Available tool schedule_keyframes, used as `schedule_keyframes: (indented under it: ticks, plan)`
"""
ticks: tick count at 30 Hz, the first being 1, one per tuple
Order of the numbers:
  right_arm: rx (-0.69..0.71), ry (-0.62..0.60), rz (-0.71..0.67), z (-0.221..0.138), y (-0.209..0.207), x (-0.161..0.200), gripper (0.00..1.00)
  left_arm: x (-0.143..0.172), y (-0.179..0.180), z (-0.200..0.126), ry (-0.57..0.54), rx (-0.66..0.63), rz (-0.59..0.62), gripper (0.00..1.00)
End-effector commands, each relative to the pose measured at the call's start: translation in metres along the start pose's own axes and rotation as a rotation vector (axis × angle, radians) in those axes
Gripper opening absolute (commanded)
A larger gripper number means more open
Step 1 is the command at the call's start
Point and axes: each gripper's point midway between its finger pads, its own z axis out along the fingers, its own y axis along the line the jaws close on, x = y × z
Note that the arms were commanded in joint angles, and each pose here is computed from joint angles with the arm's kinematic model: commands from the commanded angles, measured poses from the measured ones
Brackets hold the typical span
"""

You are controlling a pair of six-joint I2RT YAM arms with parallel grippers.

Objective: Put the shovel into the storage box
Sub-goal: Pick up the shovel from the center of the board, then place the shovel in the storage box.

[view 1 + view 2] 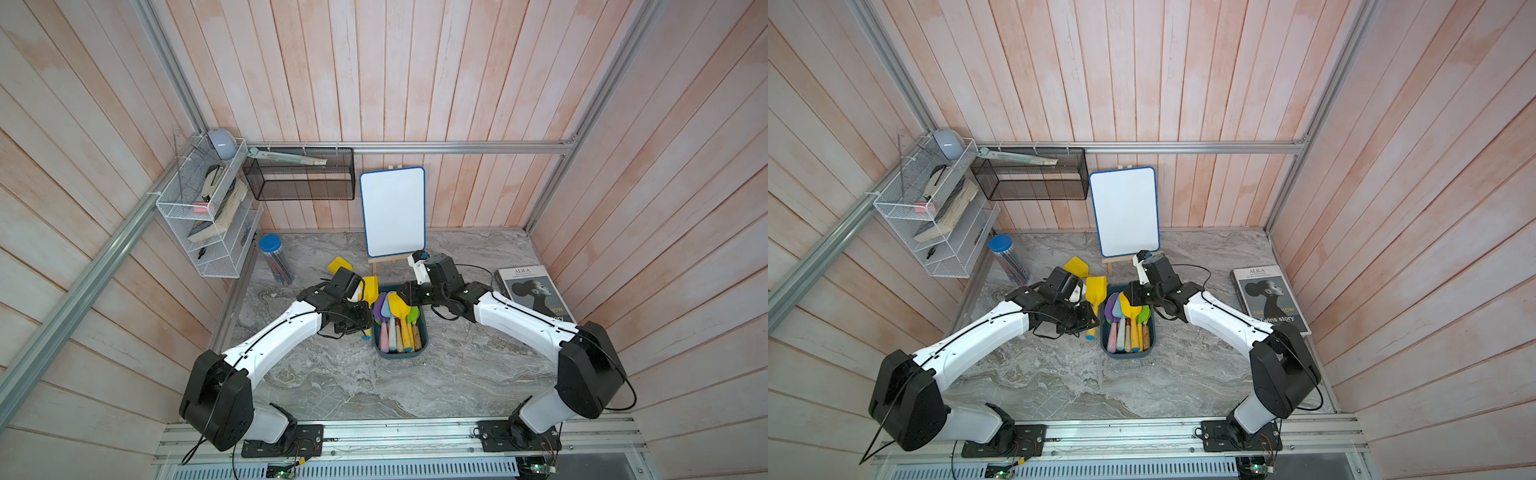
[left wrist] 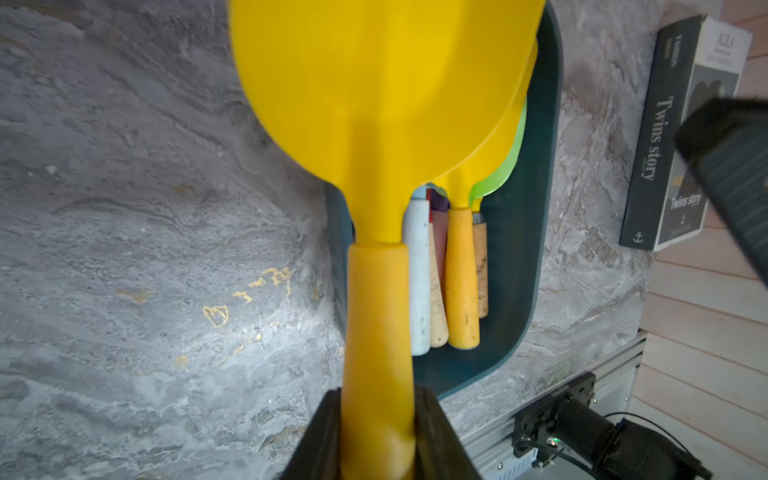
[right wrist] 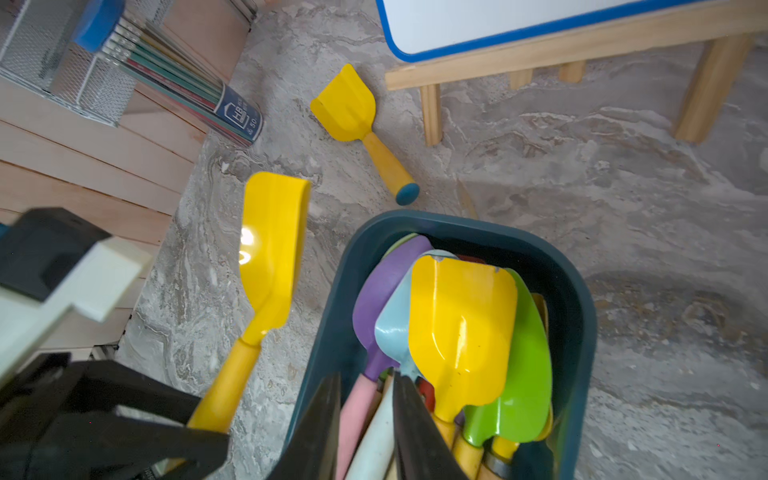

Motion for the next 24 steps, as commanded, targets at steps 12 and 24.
schedule_keyframes:
  ticks: [12,24]
  plan:
    - [0.024,-0.065,0.105,0.022,0.012,-0.016,0.31,0.002,-0.029,-0.005,-0.003,0.033,0.06,0.29]
    - [0.032,-0.048,0.1,0.031,0.014,-0.011,0.31,0.0,-0.031,0.0,0.002,0.026,0.067,0.3]
